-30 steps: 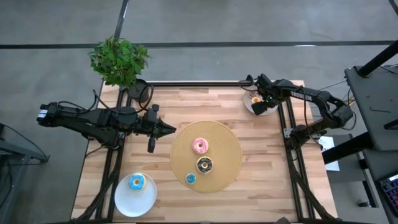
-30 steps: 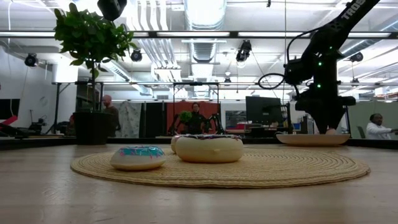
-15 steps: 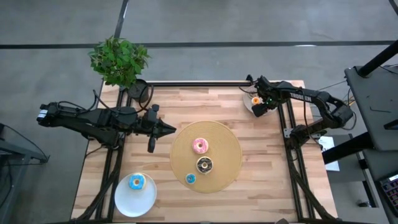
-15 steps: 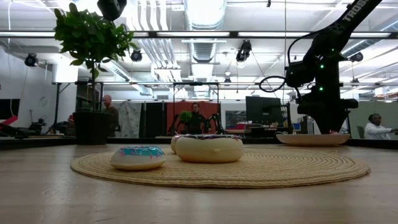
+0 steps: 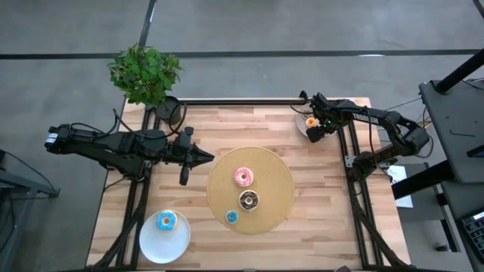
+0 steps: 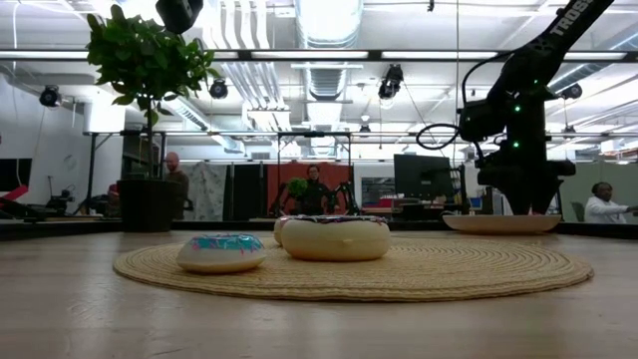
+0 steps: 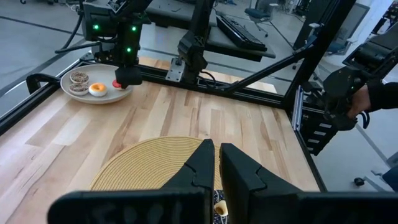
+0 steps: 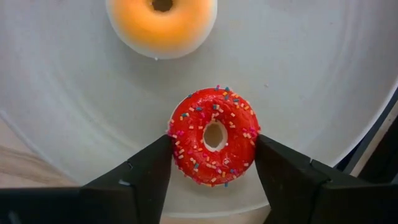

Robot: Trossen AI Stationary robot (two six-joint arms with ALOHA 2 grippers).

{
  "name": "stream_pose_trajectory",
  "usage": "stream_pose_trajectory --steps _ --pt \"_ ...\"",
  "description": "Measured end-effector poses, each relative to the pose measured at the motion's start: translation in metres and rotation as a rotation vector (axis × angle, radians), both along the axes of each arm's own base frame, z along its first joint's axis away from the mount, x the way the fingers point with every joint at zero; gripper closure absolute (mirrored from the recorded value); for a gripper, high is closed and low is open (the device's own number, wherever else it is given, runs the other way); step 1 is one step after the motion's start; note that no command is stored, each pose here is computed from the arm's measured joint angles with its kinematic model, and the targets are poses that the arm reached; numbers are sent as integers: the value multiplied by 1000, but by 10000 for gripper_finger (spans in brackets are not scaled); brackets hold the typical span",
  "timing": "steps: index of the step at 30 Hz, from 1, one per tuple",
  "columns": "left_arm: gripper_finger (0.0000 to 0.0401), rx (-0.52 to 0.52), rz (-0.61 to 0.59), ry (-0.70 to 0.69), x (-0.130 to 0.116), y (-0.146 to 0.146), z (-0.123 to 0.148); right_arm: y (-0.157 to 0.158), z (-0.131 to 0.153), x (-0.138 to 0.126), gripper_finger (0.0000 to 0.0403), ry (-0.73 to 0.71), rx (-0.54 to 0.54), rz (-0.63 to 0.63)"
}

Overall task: Pick & Place donuts
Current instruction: Put the small red donut on the gray plate, then put the large pink donut on the white plate

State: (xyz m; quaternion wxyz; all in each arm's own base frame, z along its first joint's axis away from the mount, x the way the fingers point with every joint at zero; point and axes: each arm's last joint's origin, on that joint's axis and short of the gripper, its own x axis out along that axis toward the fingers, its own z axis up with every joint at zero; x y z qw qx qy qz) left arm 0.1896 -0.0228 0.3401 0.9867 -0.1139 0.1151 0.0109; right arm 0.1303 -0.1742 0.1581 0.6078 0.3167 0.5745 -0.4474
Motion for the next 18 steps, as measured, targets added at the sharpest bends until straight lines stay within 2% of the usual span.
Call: stream_pose_trajectory --steps 9,14,18 --pt "401 0 0 0 0 0 0 0 0 0 127 -1 1 1" --pt "401 0 0 0 0 0 0 0 1 0 114 -3 2 -1" --pt "401 0 0 0 0 0 0 -4 10 4 110 -59 -2 -5"
